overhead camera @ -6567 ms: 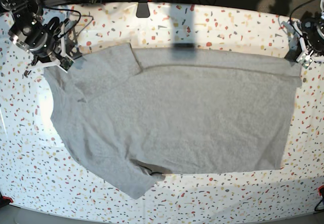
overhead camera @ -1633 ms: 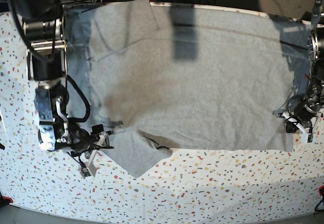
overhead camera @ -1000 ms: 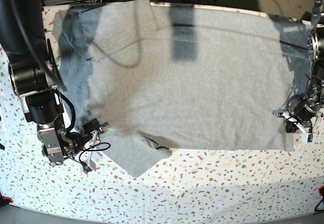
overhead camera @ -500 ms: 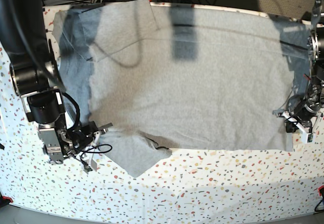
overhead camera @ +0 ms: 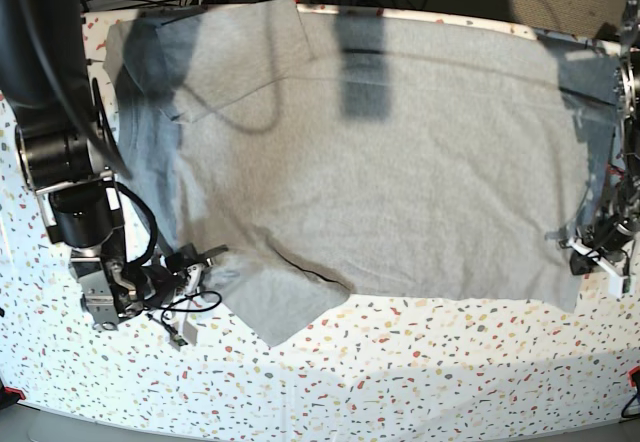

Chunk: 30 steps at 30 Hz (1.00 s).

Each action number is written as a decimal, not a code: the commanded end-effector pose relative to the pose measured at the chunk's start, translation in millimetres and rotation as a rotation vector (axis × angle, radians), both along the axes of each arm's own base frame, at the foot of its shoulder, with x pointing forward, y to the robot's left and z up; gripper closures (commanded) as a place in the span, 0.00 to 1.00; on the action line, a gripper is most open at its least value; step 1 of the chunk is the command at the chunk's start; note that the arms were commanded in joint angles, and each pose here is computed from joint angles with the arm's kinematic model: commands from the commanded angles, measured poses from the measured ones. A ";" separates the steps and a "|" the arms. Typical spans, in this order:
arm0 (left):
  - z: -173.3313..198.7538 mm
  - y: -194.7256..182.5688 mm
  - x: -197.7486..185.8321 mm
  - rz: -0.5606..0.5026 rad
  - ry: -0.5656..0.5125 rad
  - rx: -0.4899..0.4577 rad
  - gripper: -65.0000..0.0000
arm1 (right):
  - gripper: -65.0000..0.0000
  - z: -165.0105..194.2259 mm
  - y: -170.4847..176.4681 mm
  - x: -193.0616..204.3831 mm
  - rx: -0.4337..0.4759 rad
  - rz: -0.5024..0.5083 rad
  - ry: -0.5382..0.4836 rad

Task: Fold the T-shirt properly
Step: 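Lift the hem and fold it over toward the collar with both grippers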

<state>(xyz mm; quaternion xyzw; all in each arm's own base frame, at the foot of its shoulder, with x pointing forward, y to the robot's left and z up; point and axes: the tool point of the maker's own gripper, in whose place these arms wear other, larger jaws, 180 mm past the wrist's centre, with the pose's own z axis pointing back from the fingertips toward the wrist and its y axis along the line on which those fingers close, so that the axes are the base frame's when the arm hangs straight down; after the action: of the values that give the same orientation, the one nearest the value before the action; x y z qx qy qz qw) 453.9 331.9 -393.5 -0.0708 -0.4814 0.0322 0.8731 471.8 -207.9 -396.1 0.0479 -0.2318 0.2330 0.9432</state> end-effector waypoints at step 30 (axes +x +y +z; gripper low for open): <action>45.3 18.4 -57.0 -0.069 -0.119 -0.006 1.00 | 1.00 92.0 32.9 -91.1 0.153 0.190 -0.288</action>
<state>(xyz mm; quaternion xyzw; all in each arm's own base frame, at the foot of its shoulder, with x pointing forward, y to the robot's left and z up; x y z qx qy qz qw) 384.8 336.8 -374.9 -0.1009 -0.4977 -0.0022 0.8615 370.2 -170.9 -322.4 0.1150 -0.3527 0.3037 0.8776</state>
